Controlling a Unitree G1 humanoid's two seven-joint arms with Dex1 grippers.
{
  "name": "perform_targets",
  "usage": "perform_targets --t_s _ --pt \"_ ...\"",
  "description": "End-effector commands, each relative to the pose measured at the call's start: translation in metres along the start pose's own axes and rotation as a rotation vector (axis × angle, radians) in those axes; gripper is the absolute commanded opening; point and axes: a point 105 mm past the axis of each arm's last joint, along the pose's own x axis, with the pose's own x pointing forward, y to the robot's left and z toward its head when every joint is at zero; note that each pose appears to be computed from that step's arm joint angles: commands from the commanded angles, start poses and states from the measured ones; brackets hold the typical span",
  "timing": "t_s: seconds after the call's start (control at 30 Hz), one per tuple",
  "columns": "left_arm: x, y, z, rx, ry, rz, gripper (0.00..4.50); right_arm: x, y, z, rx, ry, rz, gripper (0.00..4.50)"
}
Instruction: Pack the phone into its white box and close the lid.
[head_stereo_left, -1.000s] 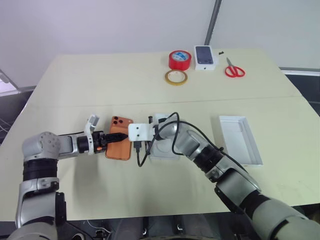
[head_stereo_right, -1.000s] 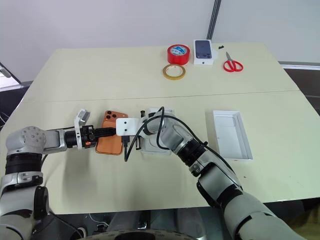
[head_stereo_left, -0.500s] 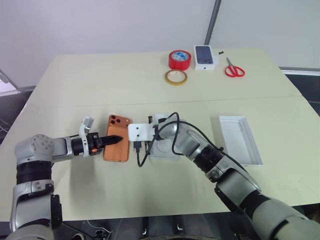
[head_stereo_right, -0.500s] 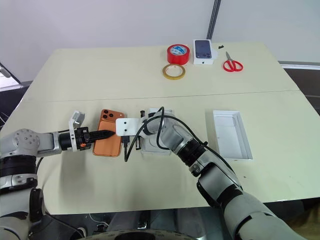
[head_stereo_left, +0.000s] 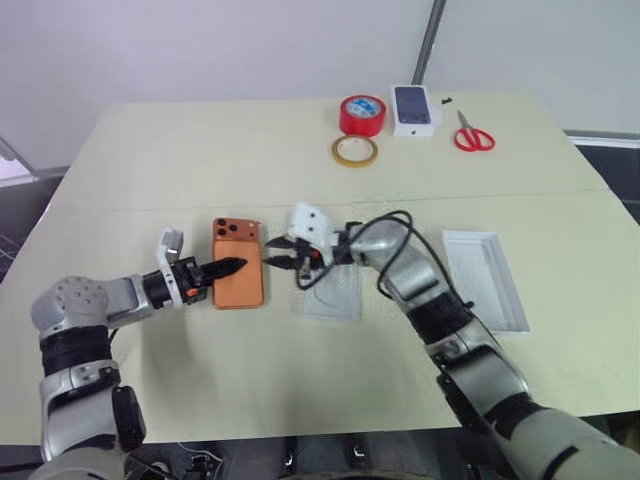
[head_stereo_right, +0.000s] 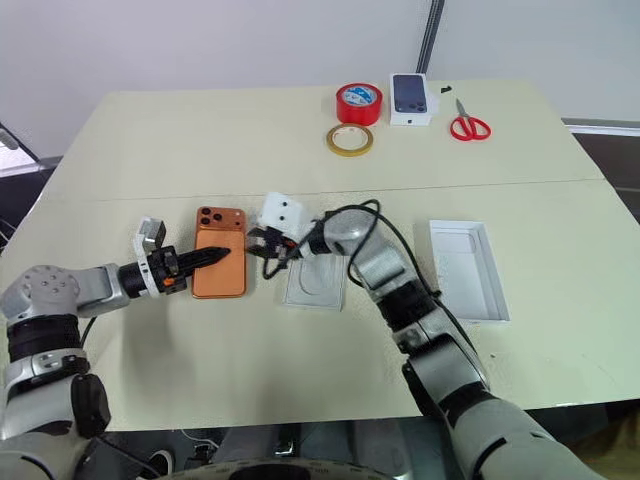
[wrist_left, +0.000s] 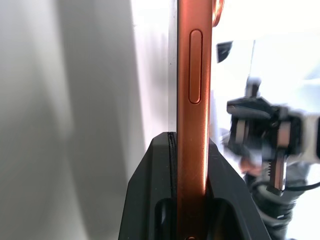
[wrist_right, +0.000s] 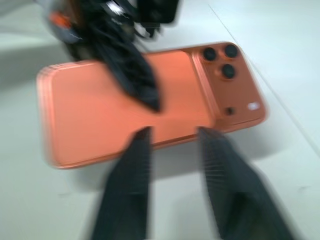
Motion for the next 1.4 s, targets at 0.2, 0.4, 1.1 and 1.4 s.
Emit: perform_targets --t_s 0.2,0.4,1.1,1.4 --pt "0.003 -0.014 0.008 0.104 -0.079 -0.035 0.0 -0.06 0.048 -0.009 -0.089 0.004 0.118 2.86" --pt "0.007 -0.016 0.004 0.102 -0.05 -0.053 0.0 -0.074 0.053 -0.043 -0.14 0.135 0.06 2.86" --pt "0.008 -0.018 0.001 0.118 -0.023 -0.056 0.0 -0.069 0.055 -0.061 -0.196 0.205 0.03 0.52" --pt "0.01 -0.026 0.005 0.123 -0.027 -0.085 0.0 -0.079 0.059 -0.059 -0.195 0.213 0.039 0.03"
